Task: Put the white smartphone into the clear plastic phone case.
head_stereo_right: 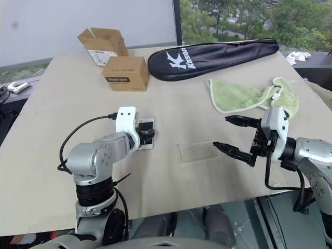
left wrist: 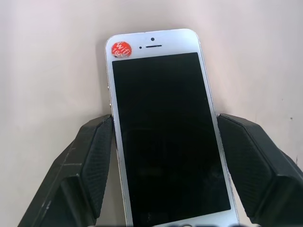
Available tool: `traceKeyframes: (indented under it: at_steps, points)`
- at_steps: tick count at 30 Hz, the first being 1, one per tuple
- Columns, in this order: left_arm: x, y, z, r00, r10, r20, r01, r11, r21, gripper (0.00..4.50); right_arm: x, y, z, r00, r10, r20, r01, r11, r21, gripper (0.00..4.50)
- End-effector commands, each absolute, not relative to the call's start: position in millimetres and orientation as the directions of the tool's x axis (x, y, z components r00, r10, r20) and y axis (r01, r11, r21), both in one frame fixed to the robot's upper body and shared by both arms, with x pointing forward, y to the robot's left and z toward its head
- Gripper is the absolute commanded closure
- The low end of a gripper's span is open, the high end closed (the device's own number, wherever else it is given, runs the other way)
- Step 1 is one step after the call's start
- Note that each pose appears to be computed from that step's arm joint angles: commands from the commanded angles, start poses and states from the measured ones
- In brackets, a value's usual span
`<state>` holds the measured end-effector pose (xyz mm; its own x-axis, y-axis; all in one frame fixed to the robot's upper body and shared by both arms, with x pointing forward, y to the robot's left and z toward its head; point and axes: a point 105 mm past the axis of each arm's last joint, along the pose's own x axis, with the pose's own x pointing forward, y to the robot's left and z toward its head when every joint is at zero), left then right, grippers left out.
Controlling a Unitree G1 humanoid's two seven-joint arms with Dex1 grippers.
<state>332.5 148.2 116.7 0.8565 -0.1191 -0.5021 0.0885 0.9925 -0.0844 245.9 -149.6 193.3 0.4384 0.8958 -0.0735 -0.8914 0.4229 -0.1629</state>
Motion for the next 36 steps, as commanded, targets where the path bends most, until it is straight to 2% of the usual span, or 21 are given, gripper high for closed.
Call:
traceKeyframes:
  at_steps: [1, 7, 9, 14, 23, 29, 36]
  points:
    - [345, 131, 163, 0.930, -0.244, -0.275, 0.190, 0.959, -0.209, 1.58, 246, -142, 200, 0.423, 0.905, -0.053, -0.896, 0.408, -0.177, 0.00]
    - [346, 99, 206, 0.915, -0.402, -0.031, 0.363, 0.854, -0.373, 1.58, 252, -136, 198, 0.442, 0.895, -0.057, -0.890, 0.430, -0.154, 0.00]
    - [345, 87, 219, 0.895, -0.442, 0.052, 0.412, 0.780, -0.471, 1.58, 255, -130, 199, 0.469, 0.882, -0.036, -0.877, 0.460, -0.139, 0.00]
    - [352, 63, 239, 0.868, -0.472, 0.156, 0.448, 0.606, -0.657, 1.58, 271, -104, 196, 0.565, 0.825, 0.020, -0.822, 0.565, -0.077, 0.00]
    - [353, 48, 250, 0.852, -0.483, 0.203, 0.430, 0.424, -0.797, 1.58, 296, -62, 198, 0.654, 0.751, 0.096, -0.756, 0.654, 0.030, 0.00]
    - [349, 41, 255, 0.832, -0.513, 0.210, 0.465, 0.440, -0.768, 1.58, 311, -37, 195, 0.662, 0.743, 0.094, -0.747, 0.664, 0.017, 0.00]
    - [340, 36, 256, 0.795, -0.565, 0.220, 0.517, 0.443, -0.732, 1.58, 333, -37, 206, 0.726, 0.668, 0.160, -0.681, 0.731, 0.041, 0.00]
